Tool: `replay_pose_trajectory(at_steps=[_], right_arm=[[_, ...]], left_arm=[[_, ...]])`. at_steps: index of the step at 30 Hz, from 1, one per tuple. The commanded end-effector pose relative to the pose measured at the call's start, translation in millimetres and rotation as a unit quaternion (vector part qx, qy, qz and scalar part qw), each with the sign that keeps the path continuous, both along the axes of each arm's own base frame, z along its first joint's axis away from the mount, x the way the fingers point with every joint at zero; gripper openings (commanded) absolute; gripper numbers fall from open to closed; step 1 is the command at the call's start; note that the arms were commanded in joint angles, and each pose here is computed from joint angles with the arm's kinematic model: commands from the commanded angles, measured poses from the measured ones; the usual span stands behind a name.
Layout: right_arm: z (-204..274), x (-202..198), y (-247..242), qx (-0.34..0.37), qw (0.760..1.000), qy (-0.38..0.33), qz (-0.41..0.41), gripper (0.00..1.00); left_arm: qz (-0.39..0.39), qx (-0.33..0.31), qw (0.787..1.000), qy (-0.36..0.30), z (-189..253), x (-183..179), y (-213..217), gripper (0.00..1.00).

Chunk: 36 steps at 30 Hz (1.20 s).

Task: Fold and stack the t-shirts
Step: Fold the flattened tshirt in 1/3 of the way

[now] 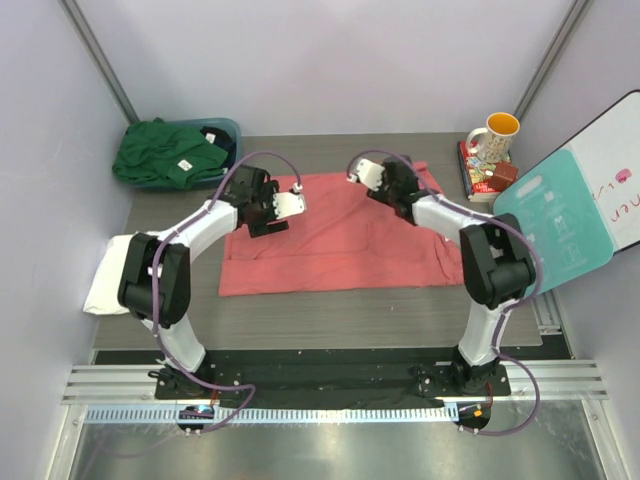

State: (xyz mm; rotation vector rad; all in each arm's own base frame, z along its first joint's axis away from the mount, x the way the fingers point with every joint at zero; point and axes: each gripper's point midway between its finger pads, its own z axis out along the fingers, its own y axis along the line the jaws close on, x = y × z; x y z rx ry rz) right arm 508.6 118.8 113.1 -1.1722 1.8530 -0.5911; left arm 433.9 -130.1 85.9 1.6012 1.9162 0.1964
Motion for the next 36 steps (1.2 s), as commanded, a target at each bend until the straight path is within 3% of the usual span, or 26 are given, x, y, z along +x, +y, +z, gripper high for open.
replay_pose_trajectory(at_steps=[1,5,12,17,22,26,29,36], right_arm=[[-15,-72,-22,0.005,0.989,0.134,0.059,0.56],[0,-129,-24,-0.017,0.977,0.150,0.152,0.59],[-32,-213,-44,-0.042,0.953,0.227,0.197,0.61],[-44,-197,-51,-0.039,0.964,0.215,0.154,0.61],[-34,-155,-45,0.018,0.975,0.198,0.104,0.61],[-31,-128,-49,0.039,0.979,0.191,0.067,0.60],[-21,-134,-46,0.036,0.977,0.188,0.094,0.60],[-29,-205,-59,-0.010,0.963,0.221,0.155,0.61]], left_arm=[[-0.105,-0.008,0.994,-0.020,32,-39,-10,0.80],[-0.185,0.030,0.982,-0.016,10,-82,1,0.80],[-0.268,0.057,0.962,0.007,-8,-137,14,0.81],[-0.240,0.060,0.968,-0.026,-3,-114,15,0.82],[-0.210,0.051,0.976,-0.022,6,-82,20,0.82],[-0.219,0.062,0.974,-0.009,0,-79,27,0.82],[-0.229,0.053,0.972,-0.005,7,-89,25,0.82],[-0.301,0.066,0.951,-0.012,1,-149,31,0.85]])
